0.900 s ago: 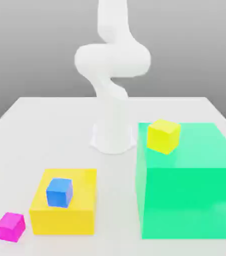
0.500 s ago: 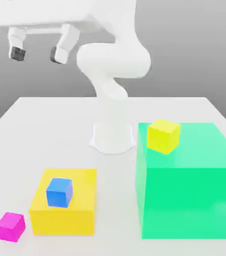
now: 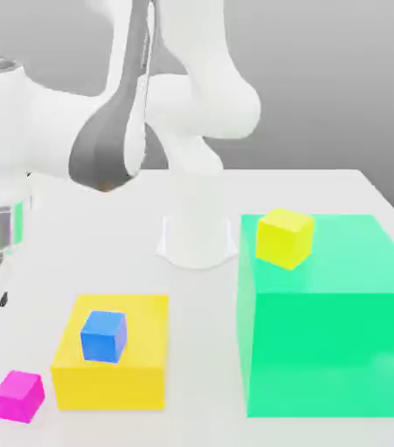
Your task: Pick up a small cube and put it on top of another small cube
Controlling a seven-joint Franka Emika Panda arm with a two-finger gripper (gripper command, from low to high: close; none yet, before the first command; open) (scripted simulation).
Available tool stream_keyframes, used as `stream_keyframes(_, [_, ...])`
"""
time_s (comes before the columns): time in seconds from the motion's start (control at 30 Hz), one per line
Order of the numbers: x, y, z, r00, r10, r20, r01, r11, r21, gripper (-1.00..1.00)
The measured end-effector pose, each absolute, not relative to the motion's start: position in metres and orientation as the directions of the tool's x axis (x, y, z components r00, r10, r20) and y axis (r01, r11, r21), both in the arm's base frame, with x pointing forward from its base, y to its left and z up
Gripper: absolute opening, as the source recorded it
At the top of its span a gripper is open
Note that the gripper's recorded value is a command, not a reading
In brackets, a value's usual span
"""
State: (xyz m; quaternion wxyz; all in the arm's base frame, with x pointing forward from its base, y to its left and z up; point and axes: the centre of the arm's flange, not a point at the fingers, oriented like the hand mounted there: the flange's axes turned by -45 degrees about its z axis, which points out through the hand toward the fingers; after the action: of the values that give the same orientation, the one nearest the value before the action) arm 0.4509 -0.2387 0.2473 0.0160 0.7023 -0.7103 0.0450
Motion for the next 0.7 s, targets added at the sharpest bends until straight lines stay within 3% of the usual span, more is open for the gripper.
stream_keyframes(0.1, [0.435, -0.25, 0.203, -0.16, -0.987, 0.018, -0.987, 0.159, -0.011, 0.0])
stream_keyframes(0.23, [0.431, -0.253, 0.148, -0.205, -0.979, 0.0, -0.979, 0.205, -0.002, 0.0])
stream_keyframes(0.27, [0.43, -0.253, 0.135, -0.205, -0.979, 0.0, -0.979, 0.205, -0.001, -1.0])
stream_keyframes(0.5, [0.43, -0.253, 0.132, -0.206, -0.978, 0.0, -0.978, 0.206, -0.003, -1.0])
stream_keyframes(0.7, [0.43, -0.245, 0.201, -0.197, -0.98, 0.007, -0.98, 0.197, 0.003, -1.0])
